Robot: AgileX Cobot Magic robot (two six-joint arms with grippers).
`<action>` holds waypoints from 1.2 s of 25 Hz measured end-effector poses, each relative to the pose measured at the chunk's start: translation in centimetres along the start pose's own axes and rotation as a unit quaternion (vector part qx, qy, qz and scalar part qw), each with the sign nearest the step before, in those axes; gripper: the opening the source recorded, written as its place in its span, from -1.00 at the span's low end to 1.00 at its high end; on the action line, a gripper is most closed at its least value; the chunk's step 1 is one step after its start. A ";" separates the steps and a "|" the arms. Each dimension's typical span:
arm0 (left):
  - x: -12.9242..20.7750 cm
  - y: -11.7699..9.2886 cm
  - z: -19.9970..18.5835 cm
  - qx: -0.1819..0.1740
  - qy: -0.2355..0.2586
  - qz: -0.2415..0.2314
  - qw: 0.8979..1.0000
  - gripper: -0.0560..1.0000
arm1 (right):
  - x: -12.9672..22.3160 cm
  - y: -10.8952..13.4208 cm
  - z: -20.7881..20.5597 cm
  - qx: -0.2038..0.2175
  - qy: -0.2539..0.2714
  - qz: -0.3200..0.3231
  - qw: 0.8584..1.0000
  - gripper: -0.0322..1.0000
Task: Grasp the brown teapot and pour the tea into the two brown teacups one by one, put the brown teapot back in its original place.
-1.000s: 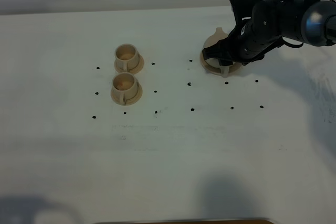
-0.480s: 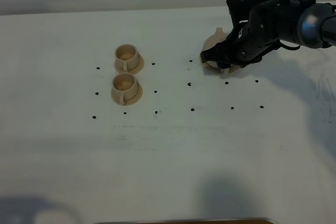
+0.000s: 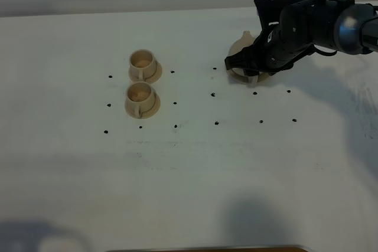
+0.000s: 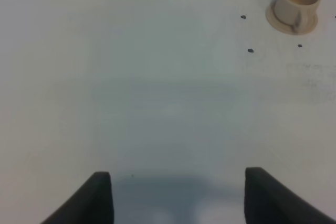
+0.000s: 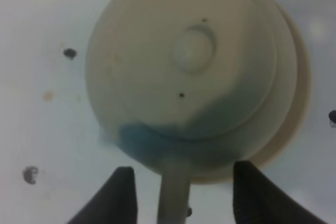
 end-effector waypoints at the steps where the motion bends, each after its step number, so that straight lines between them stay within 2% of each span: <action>1: 0.0 0.0 0.0 0.000 0.000 0.000 1.000 0.24 | 0.1 0.0 0.1 0.001 0.001 0.000 1.000 -0.19; 10: 0.0 0.0 0.0 0.000 0.000 0.000 1.000 0.23 | 0.4 -0.2 0.4 0.004 0.007 -0.005 1.000 -0.44; 17: 0.0 0.0 0.0 0.000 0.000 0.000 1.000 0.23 | 0.3 -0.1 0.4 0.002 0.007 -0.007 1.000 -0.75; 30: 0.0 0.0 0.0 0.000 0.000 0.000 1.000 0.24 | 0.0 0.1 0.4 -0.001 -0.003 -0.021 1.000 -0.77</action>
Point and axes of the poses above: a point on each arm's last joint axis where the gripper is mounted, z pointing out along that axis toward the gripper, y along the wrist's bending axis when the last joint is at zero, x = y × z, the point moved 9 cm from there along z, pointing out along that axis toward the gripper, and after that the axes turned 15 degrees about z, right-handed, at the moved point
